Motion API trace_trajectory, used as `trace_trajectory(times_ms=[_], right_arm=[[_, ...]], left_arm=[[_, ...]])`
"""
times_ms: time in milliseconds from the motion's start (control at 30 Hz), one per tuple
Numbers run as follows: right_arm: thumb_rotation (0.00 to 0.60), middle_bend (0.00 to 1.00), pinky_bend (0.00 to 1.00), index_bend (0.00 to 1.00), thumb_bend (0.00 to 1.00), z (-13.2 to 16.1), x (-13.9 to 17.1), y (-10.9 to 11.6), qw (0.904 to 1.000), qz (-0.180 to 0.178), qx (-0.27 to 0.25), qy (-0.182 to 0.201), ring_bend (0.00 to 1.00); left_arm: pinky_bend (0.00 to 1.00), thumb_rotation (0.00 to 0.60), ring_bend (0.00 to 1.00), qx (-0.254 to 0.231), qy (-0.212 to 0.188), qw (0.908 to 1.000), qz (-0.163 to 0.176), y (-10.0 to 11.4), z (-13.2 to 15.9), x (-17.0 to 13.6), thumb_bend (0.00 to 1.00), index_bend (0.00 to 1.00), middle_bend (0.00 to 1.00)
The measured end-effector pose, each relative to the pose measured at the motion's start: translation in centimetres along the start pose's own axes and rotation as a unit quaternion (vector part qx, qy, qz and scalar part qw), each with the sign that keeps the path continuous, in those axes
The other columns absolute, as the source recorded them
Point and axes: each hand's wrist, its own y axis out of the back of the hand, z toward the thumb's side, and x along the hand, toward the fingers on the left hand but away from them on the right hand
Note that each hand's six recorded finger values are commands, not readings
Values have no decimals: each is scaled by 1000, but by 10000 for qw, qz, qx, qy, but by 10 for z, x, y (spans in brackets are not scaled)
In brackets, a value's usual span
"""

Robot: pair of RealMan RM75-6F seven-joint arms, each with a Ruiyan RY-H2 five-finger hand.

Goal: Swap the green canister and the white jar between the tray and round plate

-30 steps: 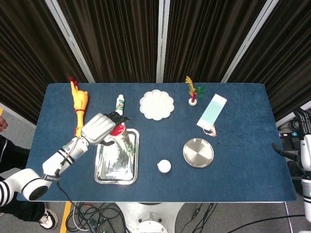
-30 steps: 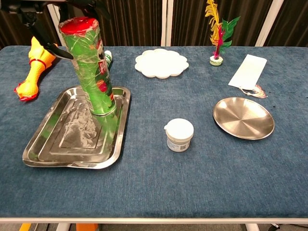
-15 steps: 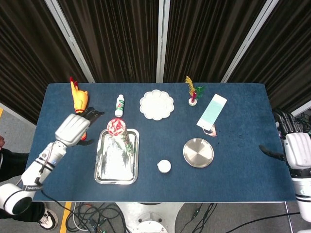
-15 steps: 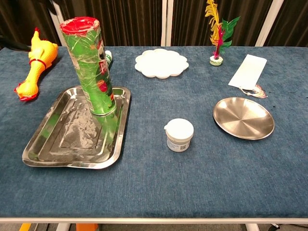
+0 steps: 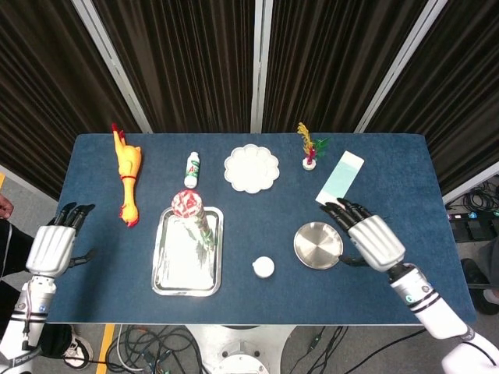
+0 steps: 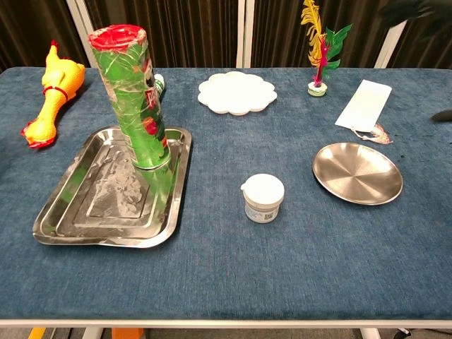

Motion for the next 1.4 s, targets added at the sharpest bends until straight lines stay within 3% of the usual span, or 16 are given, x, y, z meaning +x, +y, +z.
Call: trace_trajectory(times_ms=[200, 500, 833, 1033, 1400], right_arm=[[600, 180, 263, 45, 57, 43, -30, -34, 9969, 608, 93, 496, 131], [600, 189, 272, 74, 57, 80, -61, -76, 9893, 1251, 272, 696, 141], [600, 248, 333, 151, 78, 117, -87, -105, 9851, 1429, 307, 902, 204], [600, 311, 423, 251, 151, 122, -93, -115, 9841, 1492, 420, 868, 276], [600, 413, 561, 413, 192, 122, -93, -120, 9851, 1466, 490, 752, 411]], left_arm=[[387, 600, 100, -84, 231, 9996, -154, -19, -18, -22, 147, 145, 171], [386, 600, 100, -241, 283, 9992, -151, -27, -30, -28, 148, 145, 171], [380, 600, 100, -372, 364, 9984, -218, -36, -39, -34, 148, 146, 171], [379, 600, 100, -422, 382, 9980, -265, -38, -41, -36, 148, 146, 171], [379, 600, 100, -458, 385, 9977, -331, -44, -42, -37, 148, 158, 171]])
